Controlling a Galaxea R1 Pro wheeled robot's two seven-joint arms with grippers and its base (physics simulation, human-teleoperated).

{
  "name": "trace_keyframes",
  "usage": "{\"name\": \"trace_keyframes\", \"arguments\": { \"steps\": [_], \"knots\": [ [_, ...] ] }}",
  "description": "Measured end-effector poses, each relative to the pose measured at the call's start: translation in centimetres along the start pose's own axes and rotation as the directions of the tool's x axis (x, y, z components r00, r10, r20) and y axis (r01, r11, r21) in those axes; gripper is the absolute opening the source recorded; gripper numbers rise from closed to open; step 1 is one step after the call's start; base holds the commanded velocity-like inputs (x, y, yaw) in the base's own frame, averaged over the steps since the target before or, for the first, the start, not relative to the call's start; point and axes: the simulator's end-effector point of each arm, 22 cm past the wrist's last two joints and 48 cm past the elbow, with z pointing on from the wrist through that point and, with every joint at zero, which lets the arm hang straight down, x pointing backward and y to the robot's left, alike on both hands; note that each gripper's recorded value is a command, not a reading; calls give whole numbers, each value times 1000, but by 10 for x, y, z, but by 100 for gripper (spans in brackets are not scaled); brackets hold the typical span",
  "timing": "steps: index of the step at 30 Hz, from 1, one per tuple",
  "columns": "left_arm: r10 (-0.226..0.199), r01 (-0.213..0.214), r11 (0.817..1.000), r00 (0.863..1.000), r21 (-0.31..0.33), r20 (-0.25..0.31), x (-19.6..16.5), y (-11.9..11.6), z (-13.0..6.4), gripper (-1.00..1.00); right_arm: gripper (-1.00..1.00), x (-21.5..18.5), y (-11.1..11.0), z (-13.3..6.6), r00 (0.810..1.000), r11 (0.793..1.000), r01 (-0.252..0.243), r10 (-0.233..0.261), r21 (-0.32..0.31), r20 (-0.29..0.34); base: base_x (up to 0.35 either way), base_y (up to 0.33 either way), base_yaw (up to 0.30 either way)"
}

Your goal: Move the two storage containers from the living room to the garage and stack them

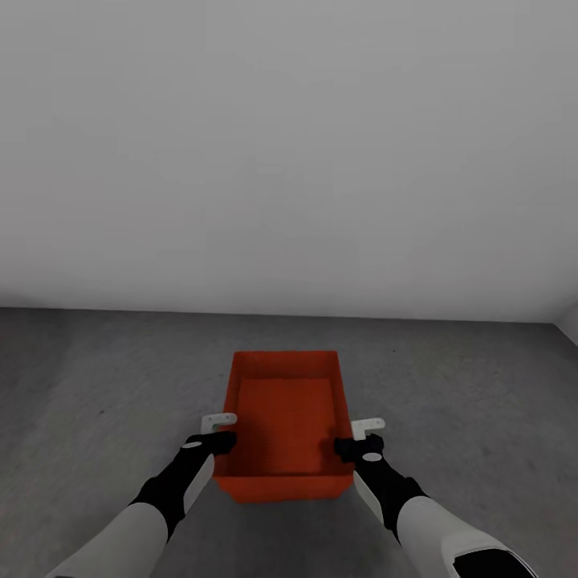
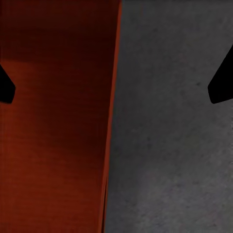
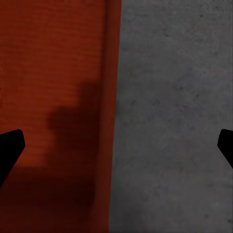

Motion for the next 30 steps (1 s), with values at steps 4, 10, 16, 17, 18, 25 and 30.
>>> {"name": "trace_keyframes", "arguments": {
  "steps": [4,10,16,17,18,25,30],
  "knots": [
    [0,0,1000,1000,0,0,-5,0,-6,100,100,-5,-1,-6,1000,1000,0,0,0,-2,0,0,0],
    [0,0,1000,1000,0,0,-12,0,-15,100,100,-12,-3,-14,1000,1000,1,-1,0,-4,0,0,0],
    [0,0,1000,1000,0,-1,-18,0,-24,100,100,-18,-4,-22,1000,1000,1,-1,0,-6,0,0,0],
    [0,0,1000,1000,0,0,-19,0,-25,100,100,-19,-4,-24,1000,1000,1,-1,0,-6,0,0,0],
    [0,0,1000,1000,0,-1,-20,0,-27,100,100,-21,-5,-25,1000,1000,1,-1,0,-6,0,0,0],
    [-6,6,1000,1000,3,23,-35,0,-33,100,100,-25,-5,-30,1000,1000,-3,3,1,-2,0,0,0],
    [-6,6,1000,1000,1,20,-33,0,-32,100,100,-24,-6,-29,1000,1000,-2,2,2,-5,0,0,0]
  ]
}}
